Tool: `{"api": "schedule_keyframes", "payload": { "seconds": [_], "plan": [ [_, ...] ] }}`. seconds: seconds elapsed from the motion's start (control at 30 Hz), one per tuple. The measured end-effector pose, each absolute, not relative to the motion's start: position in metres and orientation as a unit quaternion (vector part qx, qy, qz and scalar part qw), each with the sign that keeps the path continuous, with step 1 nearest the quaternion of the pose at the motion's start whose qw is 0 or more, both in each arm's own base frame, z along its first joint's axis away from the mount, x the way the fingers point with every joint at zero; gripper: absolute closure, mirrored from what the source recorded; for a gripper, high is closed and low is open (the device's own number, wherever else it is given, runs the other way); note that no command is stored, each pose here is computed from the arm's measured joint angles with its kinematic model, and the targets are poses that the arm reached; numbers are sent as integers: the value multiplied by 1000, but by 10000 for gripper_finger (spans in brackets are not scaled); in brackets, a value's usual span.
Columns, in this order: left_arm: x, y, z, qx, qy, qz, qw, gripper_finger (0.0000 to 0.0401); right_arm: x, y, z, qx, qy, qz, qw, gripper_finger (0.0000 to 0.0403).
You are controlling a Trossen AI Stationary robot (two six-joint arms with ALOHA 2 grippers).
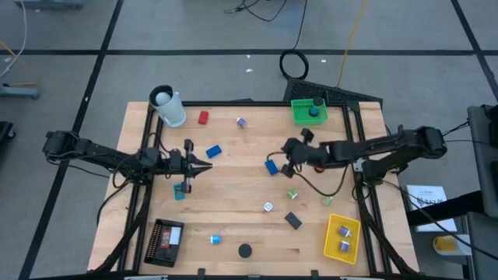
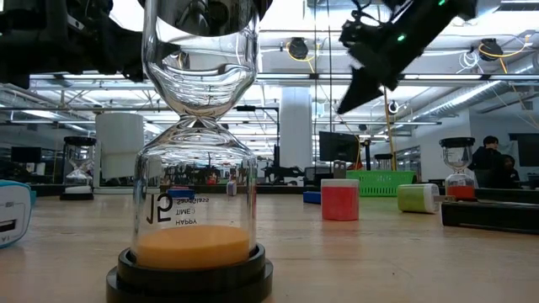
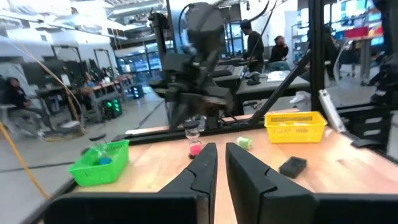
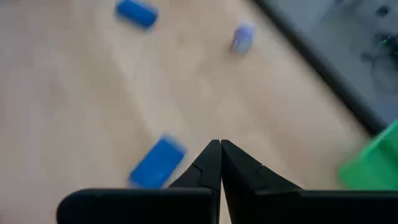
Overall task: Pick & Place Office items
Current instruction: Put the left green charger adapter into the yellow bin
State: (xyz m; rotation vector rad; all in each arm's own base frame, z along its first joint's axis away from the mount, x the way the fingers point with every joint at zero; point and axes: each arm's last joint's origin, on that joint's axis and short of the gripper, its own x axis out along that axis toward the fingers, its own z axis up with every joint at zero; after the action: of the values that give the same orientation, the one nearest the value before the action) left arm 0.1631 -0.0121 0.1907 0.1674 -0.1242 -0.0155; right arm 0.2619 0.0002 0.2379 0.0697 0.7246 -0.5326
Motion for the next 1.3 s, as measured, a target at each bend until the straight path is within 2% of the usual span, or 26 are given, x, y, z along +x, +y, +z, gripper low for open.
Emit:
{"api": "schedule_keyframes", "payload": {
  "seconds": [0.17,0.3,0.5,0.83,1.1,1.3],
  "plan": [
    [163,-12,191,69,-61,-7,996,359,254,19,243,89,395,-253,879,402],
    [163,-12,191,56,-61,-8,997,359,245,34,242,169,441,-238,849,402],
    [163,-12,191,83,-61,-6,995,359,233,53,237,234,492,-223,808,391],
    [163,-12,191,80,-62,-6,995,359,234,72,233,248,481,-225,810,281],
    [163,-12,191,81,-61,-6,995,359,259,84,201,205,558,-245,766,224],
    [163,-12,191,81,-61,-6,995,359,270,87,199,201,560,-248,765,171]
  ]
}}
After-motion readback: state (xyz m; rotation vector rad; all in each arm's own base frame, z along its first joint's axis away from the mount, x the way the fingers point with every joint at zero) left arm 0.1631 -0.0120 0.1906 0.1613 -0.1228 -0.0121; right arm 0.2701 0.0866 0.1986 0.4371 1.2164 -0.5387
